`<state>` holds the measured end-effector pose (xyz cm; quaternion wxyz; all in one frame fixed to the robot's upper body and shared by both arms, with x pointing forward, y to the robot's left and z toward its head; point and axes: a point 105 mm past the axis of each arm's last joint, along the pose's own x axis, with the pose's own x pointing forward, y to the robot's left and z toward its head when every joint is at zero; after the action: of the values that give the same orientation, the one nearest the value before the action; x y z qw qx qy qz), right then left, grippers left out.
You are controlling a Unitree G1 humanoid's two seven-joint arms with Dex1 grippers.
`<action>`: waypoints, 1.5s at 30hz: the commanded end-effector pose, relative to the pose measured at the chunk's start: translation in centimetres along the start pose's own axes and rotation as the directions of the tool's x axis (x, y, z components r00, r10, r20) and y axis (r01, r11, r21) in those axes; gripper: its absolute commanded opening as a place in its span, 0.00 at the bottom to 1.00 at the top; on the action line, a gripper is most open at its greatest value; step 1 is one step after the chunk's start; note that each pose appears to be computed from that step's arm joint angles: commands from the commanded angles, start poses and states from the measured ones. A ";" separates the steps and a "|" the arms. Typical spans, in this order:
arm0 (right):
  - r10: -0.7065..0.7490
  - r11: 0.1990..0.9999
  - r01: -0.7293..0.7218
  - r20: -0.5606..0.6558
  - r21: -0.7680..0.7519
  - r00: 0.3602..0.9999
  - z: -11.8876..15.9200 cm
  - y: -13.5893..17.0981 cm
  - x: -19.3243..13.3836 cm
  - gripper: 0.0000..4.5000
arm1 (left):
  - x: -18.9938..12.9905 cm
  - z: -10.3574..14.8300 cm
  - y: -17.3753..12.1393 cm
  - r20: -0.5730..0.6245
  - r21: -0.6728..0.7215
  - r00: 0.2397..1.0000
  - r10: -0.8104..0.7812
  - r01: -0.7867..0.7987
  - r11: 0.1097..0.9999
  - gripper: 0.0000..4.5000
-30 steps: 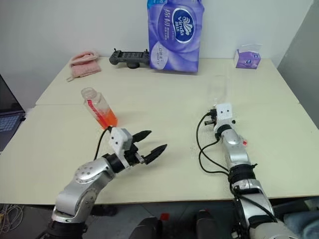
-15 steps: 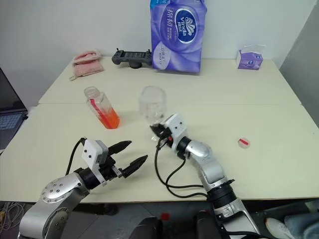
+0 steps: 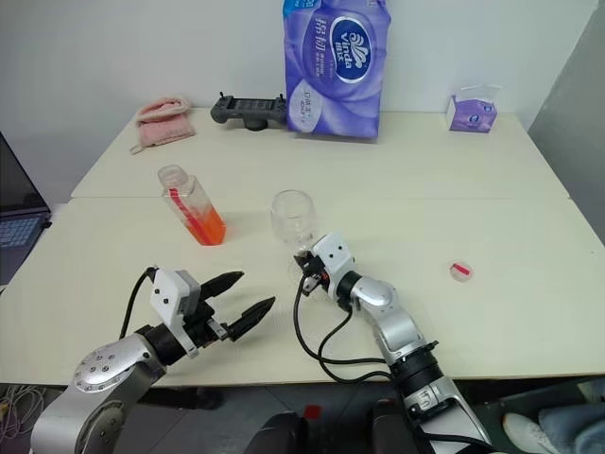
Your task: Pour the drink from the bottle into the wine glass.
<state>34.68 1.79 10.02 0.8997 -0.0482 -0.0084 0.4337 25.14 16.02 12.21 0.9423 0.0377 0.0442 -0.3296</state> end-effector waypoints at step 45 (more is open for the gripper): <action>0.380 0.900 -0.402 -0.149 -0.171 0.913 19.3 -5.1 -12.2 0.99 | 0.1 6.1 13.4 0.301 -0.010 0.722 0.623 -0.651 0.759 1.00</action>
<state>30.30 -9.57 28.69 0.7890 -0.1506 0.0370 0.5945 33.84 25.66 17.87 0.9929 0.0401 -0.1111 0.0146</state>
